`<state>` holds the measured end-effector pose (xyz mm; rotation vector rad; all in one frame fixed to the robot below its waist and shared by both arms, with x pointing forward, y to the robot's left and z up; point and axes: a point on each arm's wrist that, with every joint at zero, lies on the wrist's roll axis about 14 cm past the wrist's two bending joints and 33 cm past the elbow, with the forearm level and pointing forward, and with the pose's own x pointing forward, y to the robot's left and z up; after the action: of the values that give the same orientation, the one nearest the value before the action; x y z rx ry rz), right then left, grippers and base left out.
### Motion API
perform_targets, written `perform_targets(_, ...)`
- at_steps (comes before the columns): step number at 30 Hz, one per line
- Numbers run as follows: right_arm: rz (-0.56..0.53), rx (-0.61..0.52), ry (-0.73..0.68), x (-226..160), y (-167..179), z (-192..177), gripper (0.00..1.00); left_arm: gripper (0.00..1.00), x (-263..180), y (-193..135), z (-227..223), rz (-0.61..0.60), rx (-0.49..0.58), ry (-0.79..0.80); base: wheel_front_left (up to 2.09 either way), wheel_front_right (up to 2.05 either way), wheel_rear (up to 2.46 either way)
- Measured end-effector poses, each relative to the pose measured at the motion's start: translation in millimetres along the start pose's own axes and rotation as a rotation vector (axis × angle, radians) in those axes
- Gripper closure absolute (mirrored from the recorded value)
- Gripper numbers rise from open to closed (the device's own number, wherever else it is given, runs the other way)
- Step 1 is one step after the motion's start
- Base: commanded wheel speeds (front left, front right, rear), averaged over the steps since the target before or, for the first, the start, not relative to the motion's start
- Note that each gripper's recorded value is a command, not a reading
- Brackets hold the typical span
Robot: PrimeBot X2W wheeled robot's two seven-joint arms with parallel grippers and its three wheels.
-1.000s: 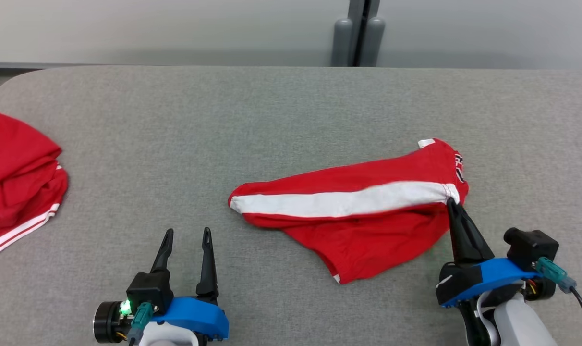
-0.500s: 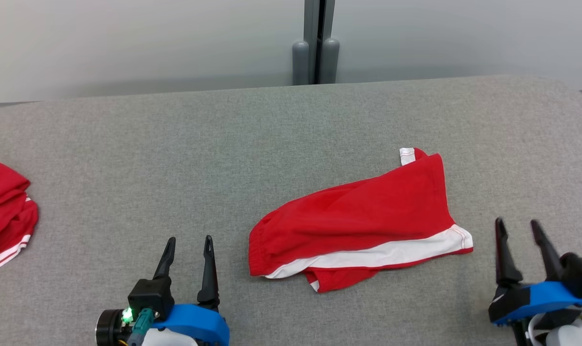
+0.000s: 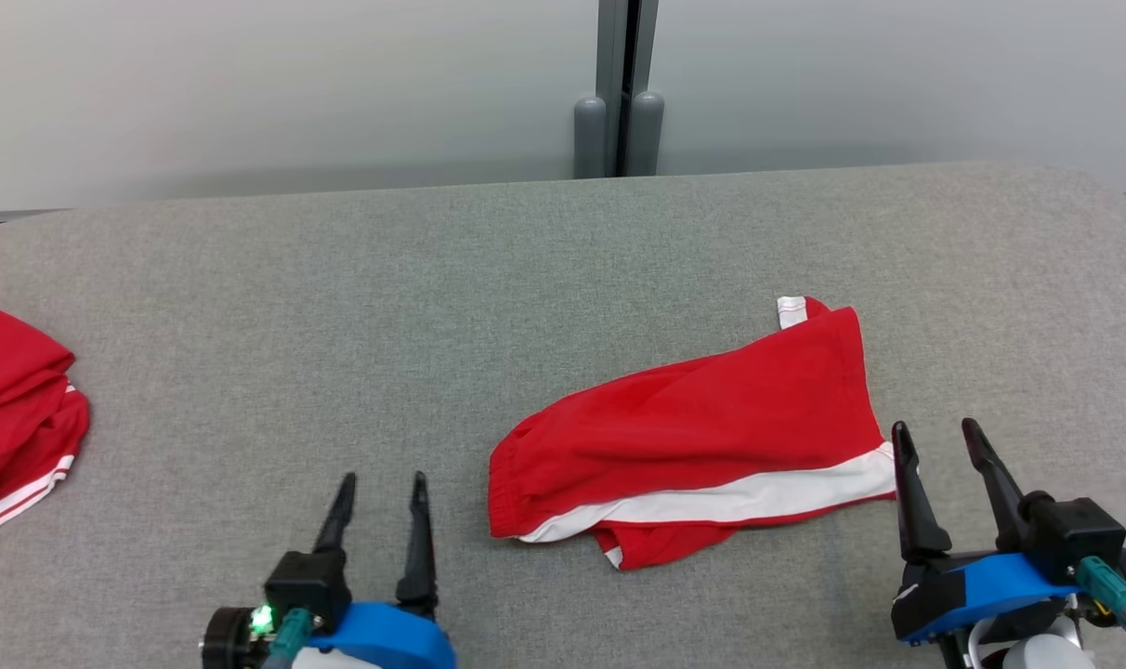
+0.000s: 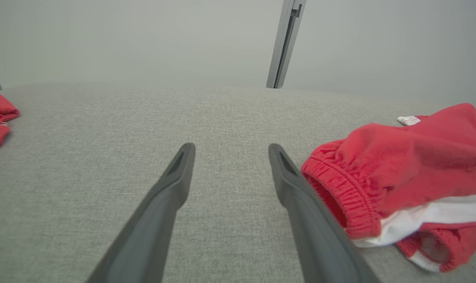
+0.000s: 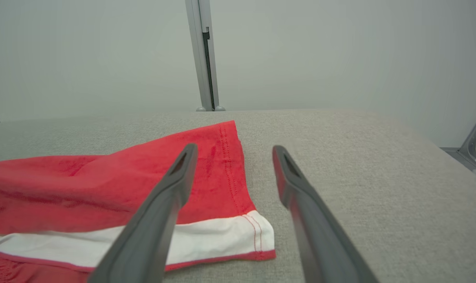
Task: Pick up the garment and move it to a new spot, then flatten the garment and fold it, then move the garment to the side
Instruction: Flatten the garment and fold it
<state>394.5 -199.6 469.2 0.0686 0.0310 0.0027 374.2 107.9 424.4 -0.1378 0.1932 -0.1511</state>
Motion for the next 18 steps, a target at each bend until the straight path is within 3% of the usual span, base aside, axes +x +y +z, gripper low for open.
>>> perform_targets(8,0.001,0.01,0.038,-4.3,1.3,-12.5,0.0,0.0,-15.5,-57.2,-41.0,-0.23,-0.065,0.137,0.0,0.0,0.0)
perform_targets(18,-0.017,0.014,0.059,-6.0,-4.2,-19.4,0.0,0.0,-10.0,-65.2,-47.7,-0.258,-0.094,0.167,0.0,0.0,0.0)
